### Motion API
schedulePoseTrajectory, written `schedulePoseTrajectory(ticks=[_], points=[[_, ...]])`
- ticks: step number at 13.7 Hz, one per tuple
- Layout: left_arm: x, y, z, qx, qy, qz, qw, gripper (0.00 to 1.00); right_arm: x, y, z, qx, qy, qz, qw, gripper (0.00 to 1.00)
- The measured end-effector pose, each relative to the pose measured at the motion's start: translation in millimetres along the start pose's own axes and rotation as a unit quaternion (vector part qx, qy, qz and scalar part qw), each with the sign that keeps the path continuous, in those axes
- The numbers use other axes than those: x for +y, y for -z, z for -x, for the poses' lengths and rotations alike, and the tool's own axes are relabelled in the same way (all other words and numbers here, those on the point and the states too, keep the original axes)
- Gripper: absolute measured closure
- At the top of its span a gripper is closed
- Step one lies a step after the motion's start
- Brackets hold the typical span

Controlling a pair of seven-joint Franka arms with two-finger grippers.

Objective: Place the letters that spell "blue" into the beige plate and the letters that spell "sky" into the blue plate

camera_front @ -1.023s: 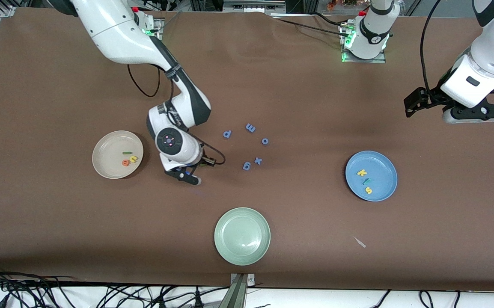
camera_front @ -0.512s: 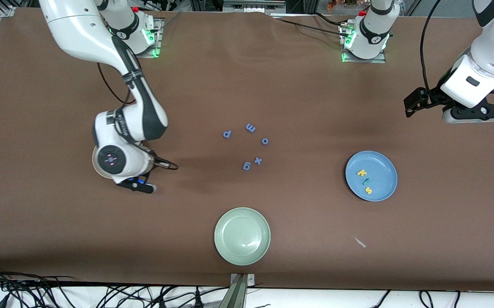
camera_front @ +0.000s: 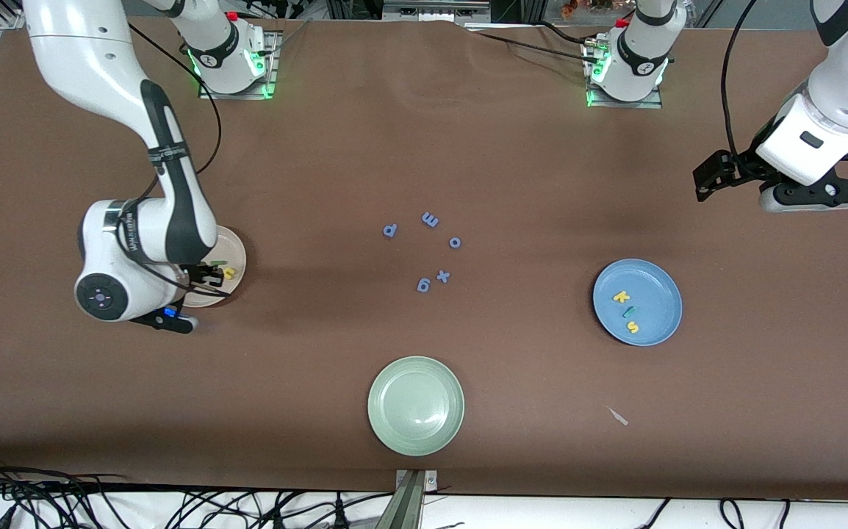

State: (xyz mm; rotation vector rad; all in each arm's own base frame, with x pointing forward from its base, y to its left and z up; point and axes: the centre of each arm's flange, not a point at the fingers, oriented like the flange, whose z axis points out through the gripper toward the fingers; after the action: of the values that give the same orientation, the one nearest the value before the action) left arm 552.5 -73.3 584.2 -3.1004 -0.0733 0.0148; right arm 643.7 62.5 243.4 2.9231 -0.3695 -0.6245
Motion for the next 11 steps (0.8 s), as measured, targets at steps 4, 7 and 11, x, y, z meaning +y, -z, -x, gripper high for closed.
schedulePoseTrajectory(ticks=[4, 7, 11], points=[[0.5, -0.1, 0.1, 0.0, 0.0, 0.0, 1.0, 0.0, -7.2, 8.7, 1.9, 0.005, 0.007, -0.002, 1.0, 0.14], [0.5, -0.1, 0.0, 0.0, 0.0, 0.0, 1.0, 0.0, -22.6, 49.4, 10.0, 0.02, 0.016, -0.027, 0.999, 0.0], [0.5, -0.1, 0.0, 0.0, 0.0, 0.0, 1.0, 0.0, -26.6, 118.0, 40.0, -0.001, 0.033, -0.035, 0.999, 0.0]])
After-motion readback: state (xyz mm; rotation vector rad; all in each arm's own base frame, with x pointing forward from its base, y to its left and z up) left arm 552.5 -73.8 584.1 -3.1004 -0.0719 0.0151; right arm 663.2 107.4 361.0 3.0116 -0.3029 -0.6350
